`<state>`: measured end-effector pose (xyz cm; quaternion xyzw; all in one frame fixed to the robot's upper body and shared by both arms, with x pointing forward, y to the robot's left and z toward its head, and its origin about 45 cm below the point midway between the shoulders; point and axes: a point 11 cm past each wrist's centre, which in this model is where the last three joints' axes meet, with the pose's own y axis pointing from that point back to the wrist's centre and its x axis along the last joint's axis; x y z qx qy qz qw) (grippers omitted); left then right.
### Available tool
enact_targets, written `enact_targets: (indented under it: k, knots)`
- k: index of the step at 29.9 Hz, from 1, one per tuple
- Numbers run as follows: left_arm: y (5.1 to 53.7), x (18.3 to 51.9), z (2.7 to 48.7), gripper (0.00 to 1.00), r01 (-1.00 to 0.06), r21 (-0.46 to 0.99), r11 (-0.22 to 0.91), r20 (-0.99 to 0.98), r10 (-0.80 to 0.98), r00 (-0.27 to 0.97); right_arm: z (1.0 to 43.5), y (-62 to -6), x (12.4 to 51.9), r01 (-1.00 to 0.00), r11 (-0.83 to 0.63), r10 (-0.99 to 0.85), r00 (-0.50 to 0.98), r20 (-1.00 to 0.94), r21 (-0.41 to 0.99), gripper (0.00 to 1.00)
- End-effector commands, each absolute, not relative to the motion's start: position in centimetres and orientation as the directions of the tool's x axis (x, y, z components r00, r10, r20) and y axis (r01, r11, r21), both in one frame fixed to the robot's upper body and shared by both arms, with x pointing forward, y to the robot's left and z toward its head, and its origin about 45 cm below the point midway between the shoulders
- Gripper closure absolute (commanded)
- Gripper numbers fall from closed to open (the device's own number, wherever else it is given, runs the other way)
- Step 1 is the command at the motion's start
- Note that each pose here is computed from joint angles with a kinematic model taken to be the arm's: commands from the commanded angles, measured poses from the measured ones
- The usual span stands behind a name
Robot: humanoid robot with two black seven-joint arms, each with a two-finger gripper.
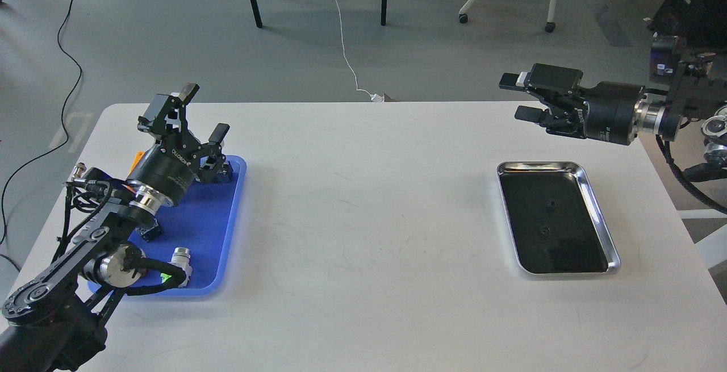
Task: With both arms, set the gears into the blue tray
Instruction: 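Move the right gripper over the metal tray, then lower the right gripper into the metal tray toward a small black part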
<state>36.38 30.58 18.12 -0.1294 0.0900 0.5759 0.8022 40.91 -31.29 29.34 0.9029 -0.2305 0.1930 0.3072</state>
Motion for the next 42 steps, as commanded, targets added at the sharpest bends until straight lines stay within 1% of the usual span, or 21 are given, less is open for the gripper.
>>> enact_targets:
  k: [1,12,13,15,18,27,35,42]
  knots:
    - [30.7,36.4,18.2,0.01,-0.949,-0.111,0.294,-0.302,0.900,0.314,29.4,-33.4,40.8,-0.457,-0.513,0.135,0.793,0.594,0.727,0.02]
    - [30.7,36.4,18.2,0.01,-0.949,-0.111,0.294,-0.302,0.900,0.314,29.4,-33.4,40.8,-0.457,-0.513,0.135,0.793,0.594,0.727,0.02]
    - [30.0,36.3,18.2,0.01,-0.947,-0.121,0.299,-0.319,0.891,0.322,24.1,-37.0,41.9,-0.422,-0.203,0.541,0.703,0.460,0.883,0.04]
    - [29.9,36.3,18.2,0.01,-0.947,-0.122,0.298,-0.320,0.891,0.322,23.2,-37.5,41.8,-0.418,-0.176,0.568,0.697,0.439,0.891,0.04]
    - [29.7,36.3,18.3,0.01,-0.945,-0.126,0.301,-0.322,0.889,0.326,22.5,-37.5,41.9,-0.419,-0.172,0.576,0.692,0.436,0.892,0.05]
    - [29.7,36.3,18.3,0.01,-0.945,-0.125,0.303,-0.322,0.888,0.328,22.2,-37.6,41.6,-0.414,-0.183,0.567,0.697,0.439,0.892,0.05]
    - [29.6,36.1,18.5,0.01,-0.943,-0.129,0.307,-0.321,0.887,0.333,19.8,-37.3,40.4,-0.386,-0.208,0.560,0.706,0.433,0.899,0.10]
    - [29.6,36.1,18.4,0.01,-0.943,-0.128,0.307,-0.322,0.886,0.332,18.2,-36.6,39.8,-0.368,-0.235,0.524,0.731,0.436,0.900,0.11]
